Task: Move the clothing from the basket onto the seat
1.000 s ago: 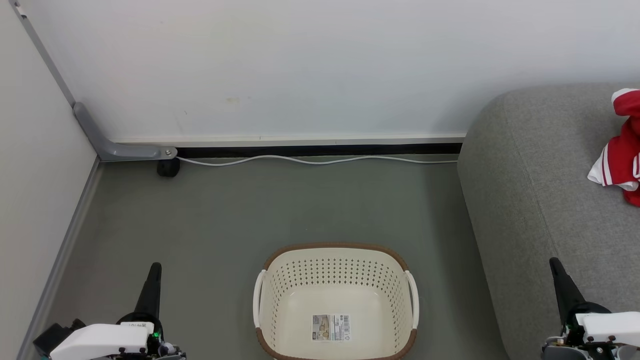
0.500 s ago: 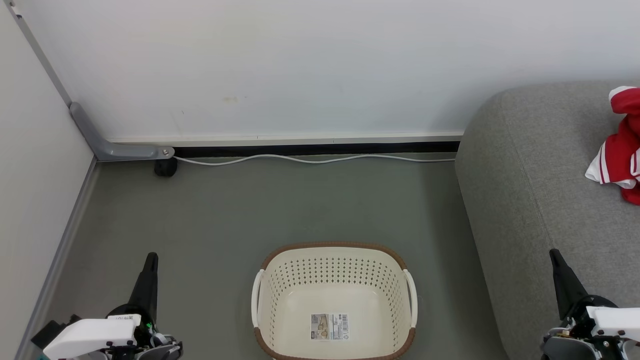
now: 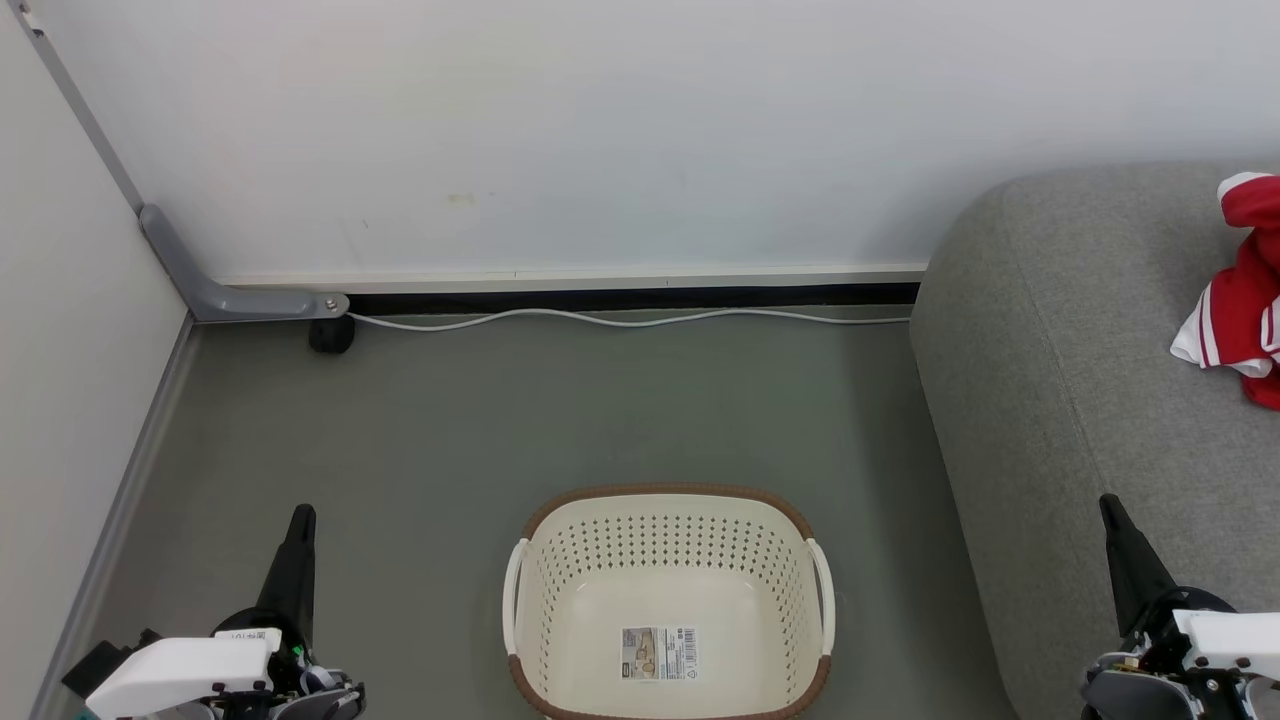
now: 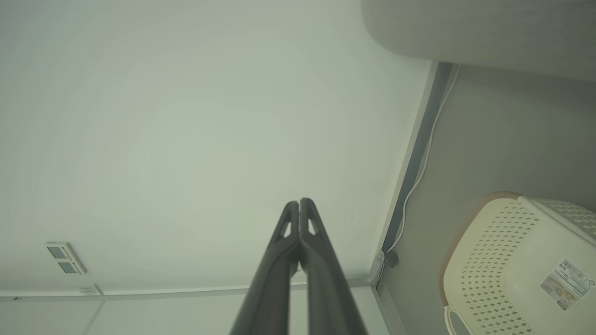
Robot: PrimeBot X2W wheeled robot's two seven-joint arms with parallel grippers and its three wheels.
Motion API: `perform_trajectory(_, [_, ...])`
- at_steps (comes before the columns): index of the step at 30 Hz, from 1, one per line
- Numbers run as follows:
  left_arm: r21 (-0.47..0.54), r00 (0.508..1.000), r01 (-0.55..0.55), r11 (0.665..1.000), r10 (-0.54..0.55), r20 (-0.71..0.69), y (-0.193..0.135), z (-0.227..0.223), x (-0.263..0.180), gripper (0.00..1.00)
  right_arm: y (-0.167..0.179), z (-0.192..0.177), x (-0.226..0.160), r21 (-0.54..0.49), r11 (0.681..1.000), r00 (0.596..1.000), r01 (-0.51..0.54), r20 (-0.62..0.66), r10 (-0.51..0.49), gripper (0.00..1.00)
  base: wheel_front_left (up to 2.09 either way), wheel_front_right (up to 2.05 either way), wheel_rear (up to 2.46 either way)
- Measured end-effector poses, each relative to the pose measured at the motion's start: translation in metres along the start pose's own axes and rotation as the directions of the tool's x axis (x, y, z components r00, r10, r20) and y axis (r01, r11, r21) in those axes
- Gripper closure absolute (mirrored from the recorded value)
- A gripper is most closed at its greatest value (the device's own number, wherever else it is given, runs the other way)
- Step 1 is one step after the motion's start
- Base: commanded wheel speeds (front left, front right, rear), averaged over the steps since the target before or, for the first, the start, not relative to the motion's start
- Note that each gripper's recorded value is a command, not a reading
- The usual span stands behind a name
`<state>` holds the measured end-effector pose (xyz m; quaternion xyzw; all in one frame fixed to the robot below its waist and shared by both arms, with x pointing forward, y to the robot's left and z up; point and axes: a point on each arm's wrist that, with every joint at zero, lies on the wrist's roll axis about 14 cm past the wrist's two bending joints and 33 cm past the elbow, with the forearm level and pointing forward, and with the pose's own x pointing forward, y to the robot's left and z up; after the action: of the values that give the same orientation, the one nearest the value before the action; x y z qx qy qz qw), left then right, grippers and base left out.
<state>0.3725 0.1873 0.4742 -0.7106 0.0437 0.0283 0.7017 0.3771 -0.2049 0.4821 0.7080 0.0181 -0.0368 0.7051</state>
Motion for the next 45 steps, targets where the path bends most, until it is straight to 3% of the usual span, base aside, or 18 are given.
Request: perform_trajectory(45, [0.0, 1.0, 0.001, 1.0, -0.001, 0.0, -0.0002, 0.0001, 0.0, 1.0, 0.0002, -0.0001, 0.0, 0.0, 1.0, 1.0, -0.001, 0.0, 0.001, 1.0, 0.0, 0.0, 0.0])
